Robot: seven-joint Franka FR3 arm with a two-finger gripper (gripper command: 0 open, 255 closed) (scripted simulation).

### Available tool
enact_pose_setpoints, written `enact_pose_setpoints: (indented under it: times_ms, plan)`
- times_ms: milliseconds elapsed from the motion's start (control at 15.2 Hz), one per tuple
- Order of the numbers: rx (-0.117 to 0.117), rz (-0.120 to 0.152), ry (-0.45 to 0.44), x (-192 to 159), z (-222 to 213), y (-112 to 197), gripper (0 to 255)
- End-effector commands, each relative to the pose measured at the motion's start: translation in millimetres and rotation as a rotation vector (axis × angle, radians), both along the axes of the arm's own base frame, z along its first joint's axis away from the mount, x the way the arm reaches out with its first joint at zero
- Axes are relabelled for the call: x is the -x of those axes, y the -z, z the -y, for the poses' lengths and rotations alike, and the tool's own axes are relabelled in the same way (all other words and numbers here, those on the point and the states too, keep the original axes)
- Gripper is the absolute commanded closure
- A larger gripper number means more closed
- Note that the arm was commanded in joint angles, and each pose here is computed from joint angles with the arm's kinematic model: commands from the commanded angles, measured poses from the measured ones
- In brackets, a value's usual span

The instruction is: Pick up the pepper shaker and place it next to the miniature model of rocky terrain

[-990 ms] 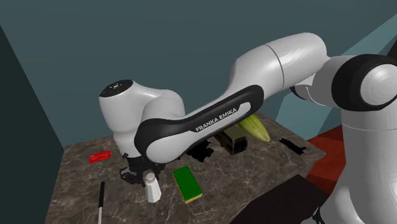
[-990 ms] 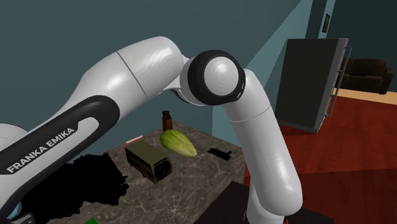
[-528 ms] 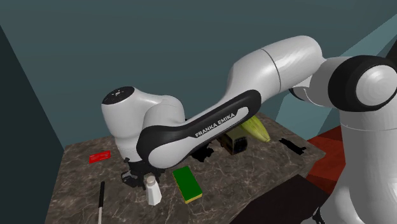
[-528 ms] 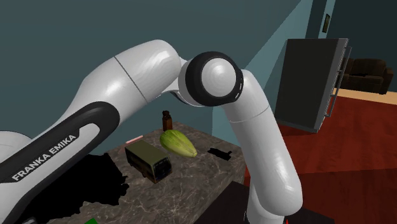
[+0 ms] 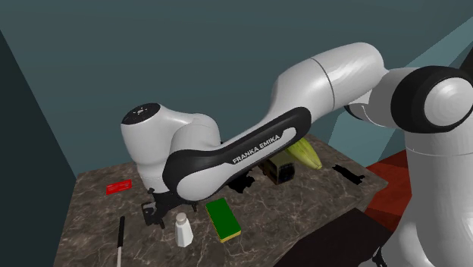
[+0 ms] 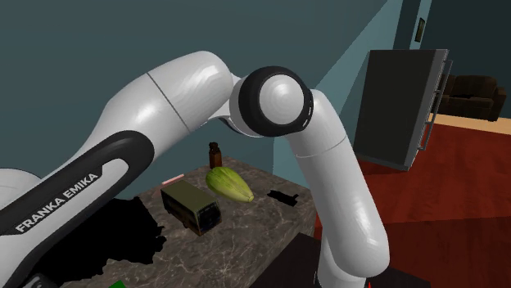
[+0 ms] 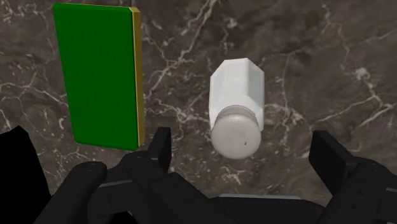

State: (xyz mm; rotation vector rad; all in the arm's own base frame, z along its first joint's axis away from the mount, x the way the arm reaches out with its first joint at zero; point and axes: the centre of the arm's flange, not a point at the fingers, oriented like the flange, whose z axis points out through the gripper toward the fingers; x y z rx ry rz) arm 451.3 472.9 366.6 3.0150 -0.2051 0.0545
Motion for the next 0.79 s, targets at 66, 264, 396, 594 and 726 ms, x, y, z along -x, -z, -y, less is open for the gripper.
enact_pose_setpoints:
  times_ms: [66, 264, 396, 594, 726]
  plan:
    - [0.000, 0.000, 0.000, 0.7, -3.2, -26.2, 0]
    - [0.000, 0.000, 0.000, 1.4, -6.1, -49.6, 0]
    - [0.000, 0.000, 0.000, 1.4, -6.0, -49.6, 0]
    - [0.000, 0.000, 0.000, 1.4, -6.1, -49.6, 0]
    - [0.000, 0.000, 0.000, 1.4, -6.0, -49.6, 0]
